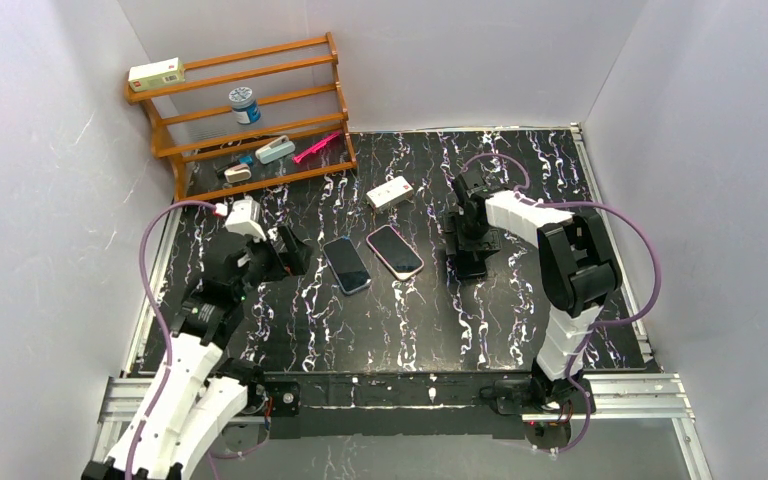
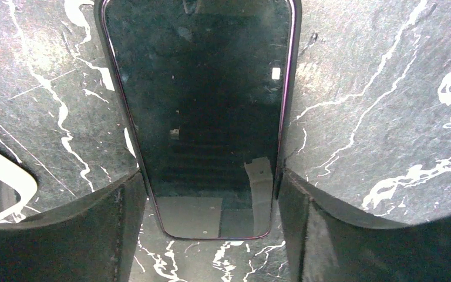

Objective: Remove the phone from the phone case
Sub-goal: Pick up the phone at the center of the board.

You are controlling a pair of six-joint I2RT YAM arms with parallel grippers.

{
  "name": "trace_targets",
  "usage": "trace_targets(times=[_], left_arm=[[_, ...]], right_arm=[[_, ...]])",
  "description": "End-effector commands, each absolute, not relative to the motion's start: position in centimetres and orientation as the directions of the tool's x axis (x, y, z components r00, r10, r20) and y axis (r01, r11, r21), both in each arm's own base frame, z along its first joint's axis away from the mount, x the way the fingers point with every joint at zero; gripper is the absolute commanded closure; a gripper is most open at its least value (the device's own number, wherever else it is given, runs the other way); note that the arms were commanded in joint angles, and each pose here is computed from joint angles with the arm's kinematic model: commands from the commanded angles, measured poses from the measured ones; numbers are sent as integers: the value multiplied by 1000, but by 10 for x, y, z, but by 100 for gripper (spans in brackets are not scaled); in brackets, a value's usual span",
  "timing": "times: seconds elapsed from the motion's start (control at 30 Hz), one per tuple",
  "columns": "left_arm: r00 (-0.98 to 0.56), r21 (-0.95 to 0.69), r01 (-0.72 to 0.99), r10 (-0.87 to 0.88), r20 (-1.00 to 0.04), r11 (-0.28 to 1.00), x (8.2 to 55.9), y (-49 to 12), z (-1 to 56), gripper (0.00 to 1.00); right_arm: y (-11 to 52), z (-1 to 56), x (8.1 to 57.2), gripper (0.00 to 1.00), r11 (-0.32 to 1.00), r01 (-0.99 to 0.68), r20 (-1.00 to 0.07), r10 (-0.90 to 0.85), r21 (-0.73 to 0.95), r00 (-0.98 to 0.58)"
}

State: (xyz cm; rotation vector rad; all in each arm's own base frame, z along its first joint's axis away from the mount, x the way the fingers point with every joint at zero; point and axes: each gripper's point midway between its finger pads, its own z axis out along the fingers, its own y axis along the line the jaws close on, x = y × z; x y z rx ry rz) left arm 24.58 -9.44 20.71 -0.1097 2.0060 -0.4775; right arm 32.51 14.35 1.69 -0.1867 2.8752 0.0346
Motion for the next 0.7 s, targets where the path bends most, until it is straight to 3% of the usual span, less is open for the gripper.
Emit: trace_targets(times=[0.0, 0.17, 0.4, 0.47, 0.67], left_arm=[[-578, -510, 133, -352, -736, 850, 241, -120, 199, 2], [-673, -617, 73, -418, -610, 783, 236, -139, 169, 2], [-680, -743, 29, -531, -505, 669, 235, -154, 163, 4], [-680, -758, 17, -548, -486, 652, 234, -156, 163, 5], [-673, -816, -25, -613, -413, 577, 232, -165, 158, 10]], right_arm=[[131, -19, 284, 30, 991, -122, -112, -128, -62, -985], [159, -4, 272, 53, 989, -147, -179, -142, 19, -974], [181, 21, 248, 92, 974, -175, -302, -125, 144, -945], [191, 28, 240, 99, 962, -195, -341, -121, 192, -932], [220, 62, 221, 99, 909, -293, -472, -127, 298, -873]])
